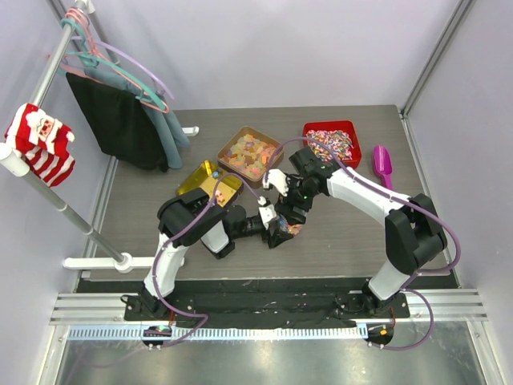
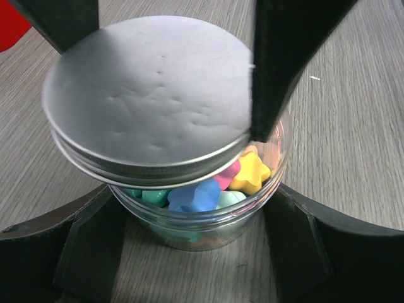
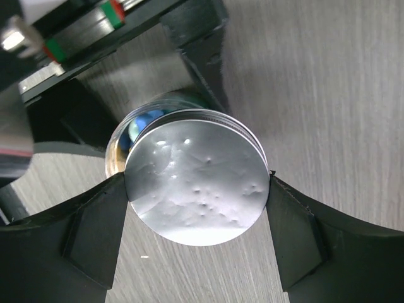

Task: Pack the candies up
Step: Close the bottle lid on the packing bottle, then screw the bottle lid onto the packing bottle.

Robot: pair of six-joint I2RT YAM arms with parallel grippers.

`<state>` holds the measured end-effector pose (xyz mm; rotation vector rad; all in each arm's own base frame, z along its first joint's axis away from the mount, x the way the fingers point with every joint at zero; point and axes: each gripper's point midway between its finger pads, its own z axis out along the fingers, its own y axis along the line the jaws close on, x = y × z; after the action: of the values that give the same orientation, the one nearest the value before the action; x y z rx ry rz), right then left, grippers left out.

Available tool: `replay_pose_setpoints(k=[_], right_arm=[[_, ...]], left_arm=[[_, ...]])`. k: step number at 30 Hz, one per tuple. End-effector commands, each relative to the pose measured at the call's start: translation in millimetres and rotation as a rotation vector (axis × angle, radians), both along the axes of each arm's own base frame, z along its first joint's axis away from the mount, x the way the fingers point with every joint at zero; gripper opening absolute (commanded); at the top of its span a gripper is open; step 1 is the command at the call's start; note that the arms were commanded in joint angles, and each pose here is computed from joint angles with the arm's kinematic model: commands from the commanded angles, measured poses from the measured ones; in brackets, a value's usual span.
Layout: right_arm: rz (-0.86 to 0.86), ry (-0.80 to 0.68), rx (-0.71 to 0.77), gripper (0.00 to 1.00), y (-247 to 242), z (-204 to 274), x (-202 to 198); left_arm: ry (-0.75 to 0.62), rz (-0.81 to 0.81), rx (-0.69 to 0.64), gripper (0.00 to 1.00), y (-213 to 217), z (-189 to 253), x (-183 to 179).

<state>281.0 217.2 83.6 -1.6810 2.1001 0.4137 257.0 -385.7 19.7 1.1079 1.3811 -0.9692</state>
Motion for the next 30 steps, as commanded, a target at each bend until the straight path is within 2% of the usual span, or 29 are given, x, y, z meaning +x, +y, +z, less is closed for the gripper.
replay_pose_setpoints(k=[1,12,20,30], right_arm=[[0.074,0.034,-0.023,0.67,2,2,-16],[0.135,0.085,0.075,0.68,0,18,-35],[0.070,0.153,0.136,0.68,-11,14,-28],[0.051,0.142,0.164,0.70,0,7,-23]], left_arm=[[-0.094,-0.045,-0.041,0.73,-5,7,-7],[-0.085,-0.049,-0.045,0.72,-5,7,-8],[-0.092,-0.040,-0.047,0.73,-6,9,-6],[-0.096,-0.045,-0.049,0.75,-6,10,-6]])
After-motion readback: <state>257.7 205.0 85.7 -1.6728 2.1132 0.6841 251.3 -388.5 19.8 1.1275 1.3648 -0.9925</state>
